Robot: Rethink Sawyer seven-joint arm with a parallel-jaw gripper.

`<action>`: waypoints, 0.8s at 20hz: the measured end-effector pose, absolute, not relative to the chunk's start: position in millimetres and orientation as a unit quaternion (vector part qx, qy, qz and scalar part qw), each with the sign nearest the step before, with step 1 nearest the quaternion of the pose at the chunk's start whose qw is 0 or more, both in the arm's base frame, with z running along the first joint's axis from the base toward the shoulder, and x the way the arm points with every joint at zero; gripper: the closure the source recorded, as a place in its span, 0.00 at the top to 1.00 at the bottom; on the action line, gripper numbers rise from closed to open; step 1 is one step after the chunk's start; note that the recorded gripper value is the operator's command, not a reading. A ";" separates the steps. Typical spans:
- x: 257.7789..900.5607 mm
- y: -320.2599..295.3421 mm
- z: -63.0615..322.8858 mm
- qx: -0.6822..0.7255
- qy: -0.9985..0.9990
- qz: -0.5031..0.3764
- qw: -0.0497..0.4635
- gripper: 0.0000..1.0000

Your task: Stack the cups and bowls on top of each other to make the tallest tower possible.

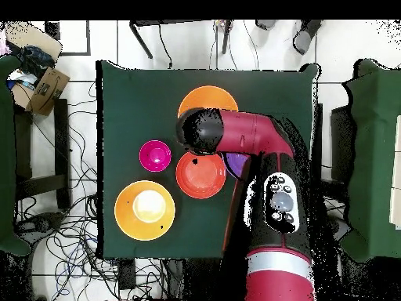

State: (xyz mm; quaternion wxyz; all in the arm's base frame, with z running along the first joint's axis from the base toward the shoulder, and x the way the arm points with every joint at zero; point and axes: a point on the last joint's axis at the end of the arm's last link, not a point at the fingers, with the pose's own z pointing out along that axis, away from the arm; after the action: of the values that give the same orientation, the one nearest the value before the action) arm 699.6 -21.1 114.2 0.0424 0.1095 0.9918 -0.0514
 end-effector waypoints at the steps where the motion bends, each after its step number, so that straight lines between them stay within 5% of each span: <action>1: 698.8 -23.6 113.1 0.111 0.992 -0.051 0.043 1.00; 16: 674.8 -50.6 90.5 0.134 0.989 -0.045 0.035 1.00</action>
State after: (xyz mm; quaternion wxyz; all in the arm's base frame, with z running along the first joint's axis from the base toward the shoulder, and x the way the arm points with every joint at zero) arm 674.8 -50.6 90.5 0.0352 0.1336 0.9894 -0.0454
